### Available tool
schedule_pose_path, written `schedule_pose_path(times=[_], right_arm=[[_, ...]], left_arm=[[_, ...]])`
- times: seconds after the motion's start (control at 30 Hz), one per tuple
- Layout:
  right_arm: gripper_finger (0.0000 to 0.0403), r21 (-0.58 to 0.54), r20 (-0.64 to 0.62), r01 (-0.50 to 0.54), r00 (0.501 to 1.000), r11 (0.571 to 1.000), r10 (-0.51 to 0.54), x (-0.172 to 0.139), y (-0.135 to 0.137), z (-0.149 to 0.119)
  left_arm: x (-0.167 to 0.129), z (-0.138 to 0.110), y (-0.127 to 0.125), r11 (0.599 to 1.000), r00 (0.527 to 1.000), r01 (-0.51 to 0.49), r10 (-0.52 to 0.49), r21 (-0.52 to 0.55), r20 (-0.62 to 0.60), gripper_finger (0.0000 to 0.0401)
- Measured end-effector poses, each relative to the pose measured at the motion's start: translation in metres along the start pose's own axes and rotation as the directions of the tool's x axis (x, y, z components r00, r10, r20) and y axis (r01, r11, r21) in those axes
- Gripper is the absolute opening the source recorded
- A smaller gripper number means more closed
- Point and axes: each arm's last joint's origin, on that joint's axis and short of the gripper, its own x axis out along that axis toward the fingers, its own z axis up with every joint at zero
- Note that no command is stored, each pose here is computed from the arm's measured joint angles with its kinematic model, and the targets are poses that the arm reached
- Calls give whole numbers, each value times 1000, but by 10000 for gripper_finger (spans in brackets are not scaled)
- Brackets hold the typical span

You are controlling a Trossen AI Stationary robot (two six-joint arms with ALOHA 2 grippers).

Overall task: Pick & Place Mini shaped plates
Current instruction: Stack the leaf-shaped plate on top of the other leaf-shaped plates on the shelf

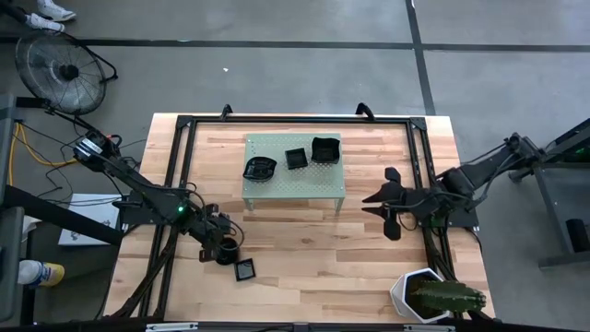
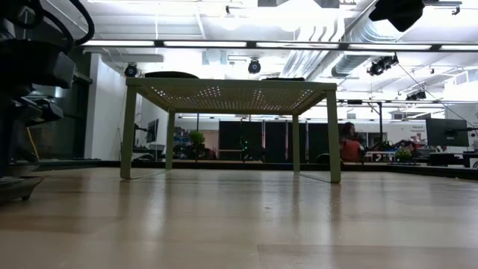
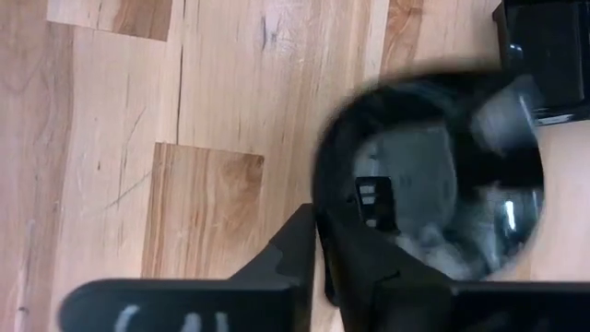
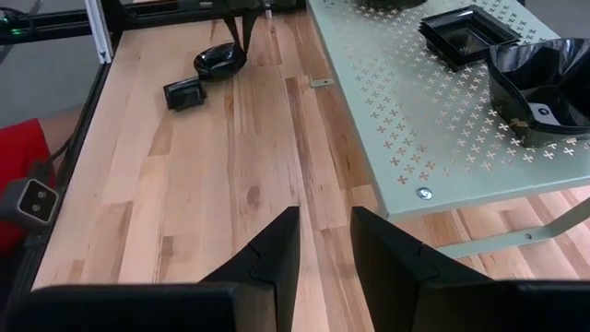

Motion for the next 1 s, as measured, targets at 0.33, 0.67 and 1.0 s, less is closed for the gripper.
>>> schedule_pose_path(times=[0.33,0.67,1.0], right_arm=[[94,-27,26,-8,1000,1000,9,-7,12,-5],[94,-38,38,3,999,999,-1,-9,14,-6],[94,-37,39,4,999,999,-3,-9,14,-6]], left_arm=[[0,0,1,1000,1000,-14,14,1,-2,2],[0,-1,1,1000,1000,-19,19,9,-6,0],[-15,1,3,1000,998,-11,12,-6,69,0]])
